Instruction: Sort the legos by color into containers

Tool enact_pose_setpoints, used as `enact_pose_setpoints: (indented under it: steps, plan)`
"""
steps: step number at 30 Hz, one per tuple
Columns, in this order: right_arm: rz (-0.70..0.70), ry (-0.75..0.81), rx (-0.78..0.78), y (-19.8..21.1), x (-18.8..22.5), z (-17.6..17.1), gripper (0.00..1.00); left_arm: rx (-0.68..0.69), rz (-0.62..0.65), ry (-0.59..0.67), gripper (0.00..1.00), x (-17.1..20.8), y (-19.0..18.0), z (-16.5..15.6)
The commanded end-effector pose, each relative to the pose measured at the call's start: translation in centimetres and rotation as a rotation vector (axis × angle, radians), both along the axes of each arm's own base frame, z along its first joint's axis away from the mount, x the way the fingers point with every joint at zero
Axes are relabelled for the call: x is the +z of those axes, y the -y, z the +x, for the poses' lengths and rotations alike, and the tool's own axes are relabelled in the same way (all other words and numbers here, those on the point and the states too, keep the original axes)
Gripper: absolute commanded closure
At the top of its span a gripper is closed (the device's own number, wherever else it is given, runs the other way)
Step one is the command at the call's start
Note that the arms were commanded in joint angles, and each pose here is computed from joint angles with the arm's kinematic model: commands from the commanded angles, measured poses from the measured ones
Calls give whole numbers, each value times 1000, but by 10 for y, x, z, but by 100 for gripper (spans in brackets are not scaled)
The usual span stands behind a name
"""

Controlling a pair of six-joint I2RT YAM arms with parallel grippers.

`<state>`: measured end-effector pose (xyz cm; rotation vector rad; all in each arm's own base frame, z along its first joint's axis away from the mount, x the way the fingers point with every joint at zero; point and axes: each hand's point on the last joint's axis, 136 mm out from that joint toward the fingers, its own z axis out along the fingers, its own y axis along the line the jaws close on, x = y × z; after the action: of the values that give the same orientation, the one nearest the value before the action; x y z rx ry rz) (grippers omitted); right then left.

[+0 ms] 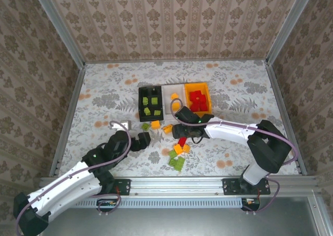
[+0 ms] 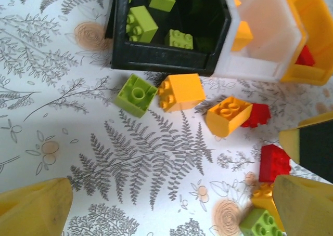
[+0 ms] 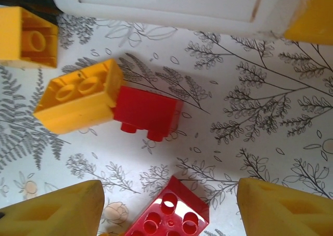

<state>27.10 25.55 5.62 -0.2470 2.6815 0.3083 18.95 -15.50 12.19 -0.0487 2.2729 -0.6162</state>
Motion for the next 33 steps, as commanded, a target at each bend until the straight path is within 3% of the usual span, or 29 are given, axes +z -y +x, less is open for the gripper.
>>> enact_pose_setpoints:
  steps: [1,8,14,20,26,33]
  plan:
    - [-86,-59,-19,15,-24,-18,30,39,19,-17,0,-6,-7,2]
    - [-171,-106,-23,21,-46,-35,33,45,32,-14,0,-6,-10,3]
    - [-229,-100,-61,41,-52,-40,45,50,37,-22,0,-10,-12,3]
    - [-199,-52,-82,45,-43,-28,58,45,31,-29,0,-14,-10,3]
    - [-166,11,-109,54,-18,-10,67,32,41,-37,0,-15,-8,3]
    - [-74,139,-181,75,51,27,69,14,45,-33,0,-15,-4,5]
